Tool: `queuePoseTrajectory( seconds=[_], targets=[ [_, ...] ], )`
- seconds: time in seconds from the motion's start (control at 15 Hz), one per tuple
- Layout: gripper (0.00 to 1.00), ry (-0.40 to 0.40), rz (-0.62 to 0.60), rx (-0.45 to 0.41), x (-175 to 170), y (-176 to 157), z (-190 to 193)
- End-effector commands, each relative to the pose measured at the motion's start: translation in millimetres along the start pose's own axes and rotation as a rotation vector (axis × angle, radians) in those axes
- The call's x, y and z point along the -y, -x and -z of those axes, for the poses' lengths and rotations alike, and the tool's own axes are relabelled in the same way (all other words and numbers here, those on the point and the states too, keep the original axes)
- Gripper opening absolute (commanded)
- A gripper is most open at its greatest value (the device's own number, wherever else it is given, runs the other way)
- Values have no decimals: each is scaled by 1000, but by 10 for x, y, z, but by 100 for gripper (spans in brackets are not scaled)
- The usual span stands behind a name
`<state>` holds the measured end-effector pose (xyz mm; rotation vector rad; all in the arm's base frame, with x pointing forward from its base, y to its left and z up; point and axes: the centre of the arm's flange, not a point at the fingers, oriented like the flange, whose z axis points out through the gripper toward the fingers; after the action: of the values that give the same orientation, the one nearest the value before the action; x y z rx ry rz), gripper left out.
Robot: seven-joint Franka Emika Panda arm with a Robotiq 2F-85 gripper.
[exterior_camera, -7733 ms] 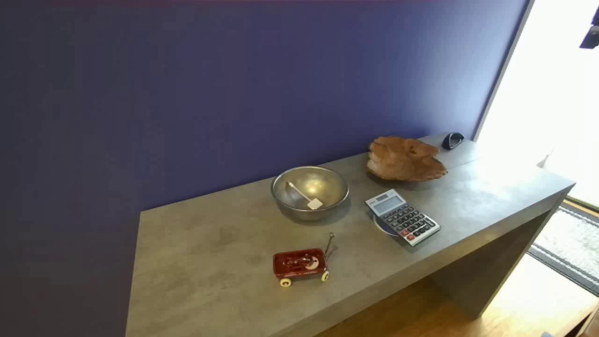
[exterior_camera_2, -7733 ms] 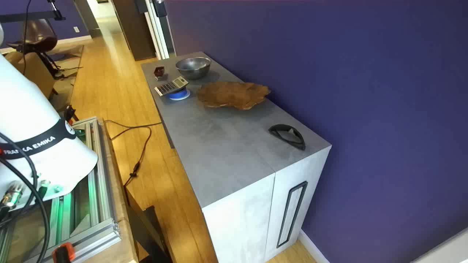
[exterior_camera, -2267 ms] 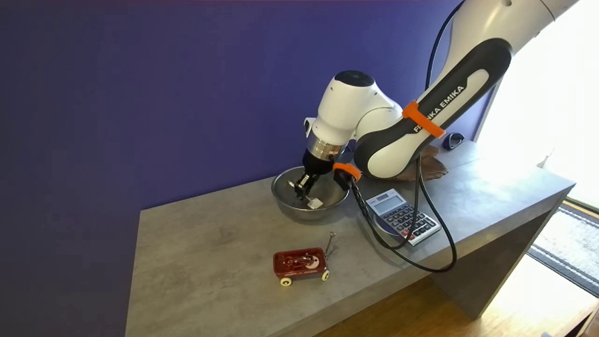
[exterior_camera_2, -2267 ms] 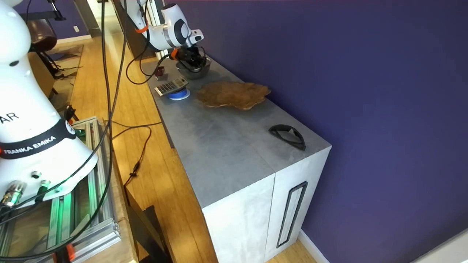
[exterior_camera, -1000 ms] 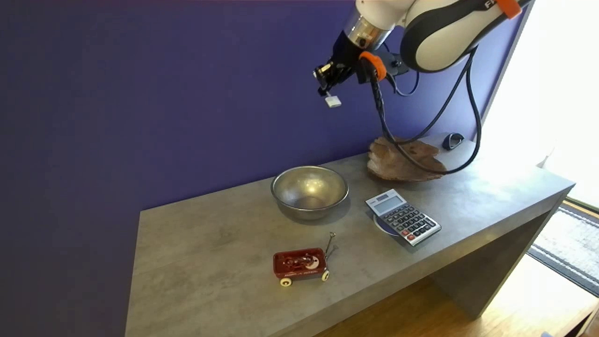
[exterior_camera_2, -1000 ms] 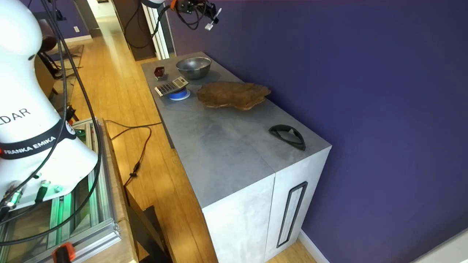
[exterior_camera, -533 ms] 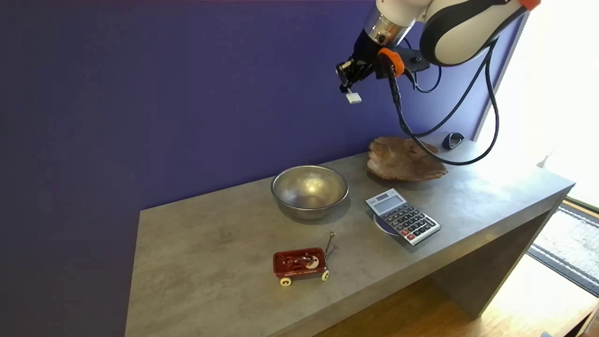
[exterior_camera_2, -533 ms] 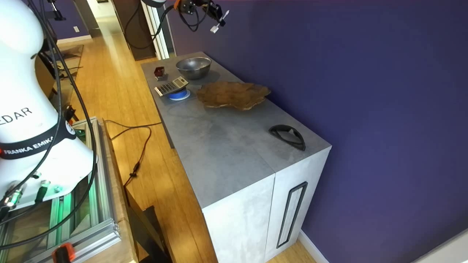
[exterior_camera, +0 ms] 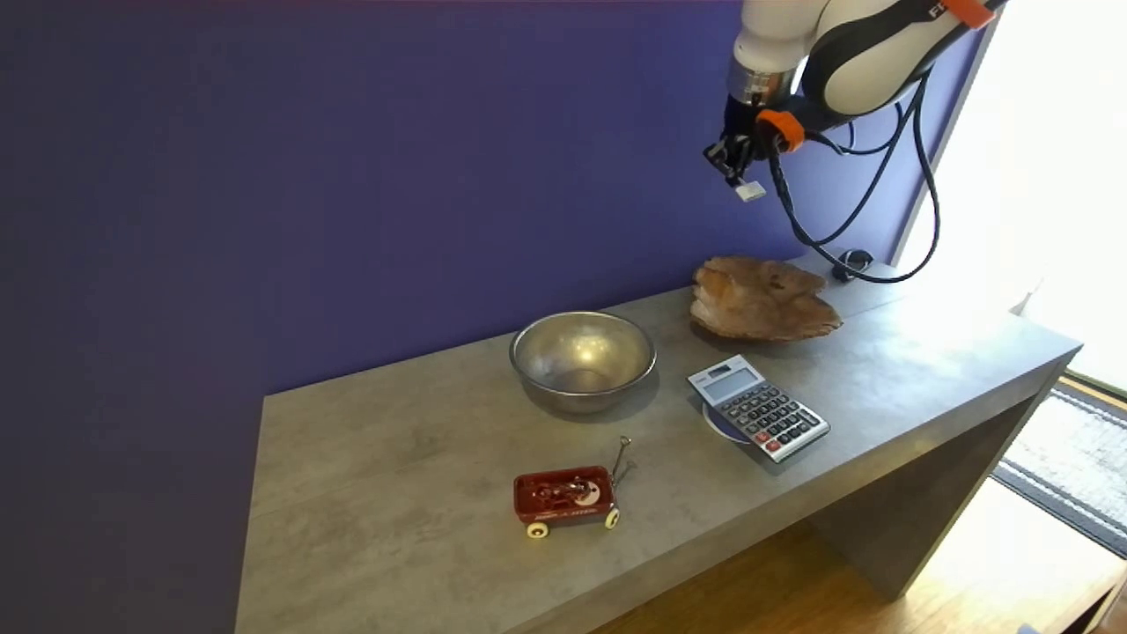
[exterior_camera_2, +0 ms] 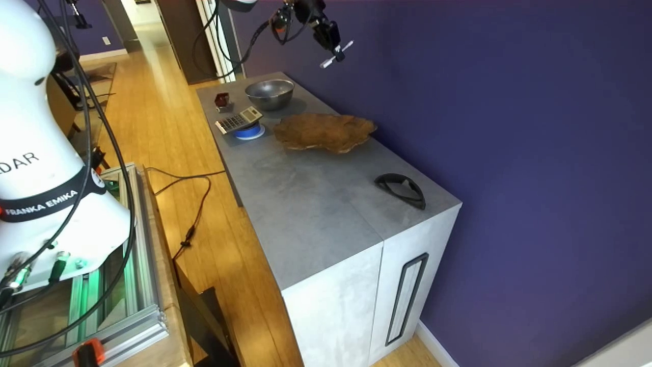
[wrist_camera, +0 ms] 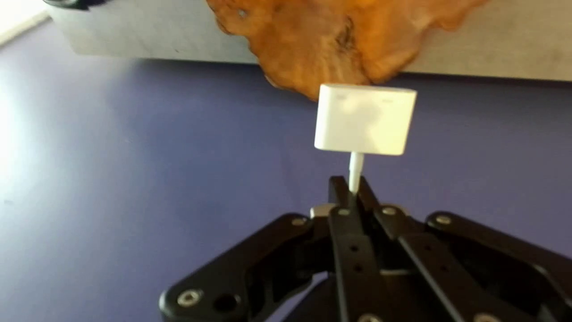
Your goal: Pick up the lightning av digital adapter and put it in the bowl
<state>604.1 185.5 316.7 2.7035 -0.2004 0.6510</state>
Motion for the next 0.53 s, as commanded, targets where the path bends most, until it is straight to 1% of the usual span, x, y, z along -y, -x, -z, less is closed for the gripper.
queuePoseTrajectory(
  seconds=[0.0, 0.07, 0.13, 0.2, 0.27, 0.4, 0.47],
  targets=[
    [1, 65, -8, 182, -217, 109, -330],
    [1, 67, -8, 229, -241, 165, -421],
    [1, 23, -13, 264, -260, 198, -500],
    [4, 72, -9, 190, -216, 204, -429],
    [4, 57, -8, 215, -226, 234, -498],
    [4, 46, -8, 232, -255, 242, -549],
    [1, 43, -8, 232, -255, 239, -542]
  ],
)
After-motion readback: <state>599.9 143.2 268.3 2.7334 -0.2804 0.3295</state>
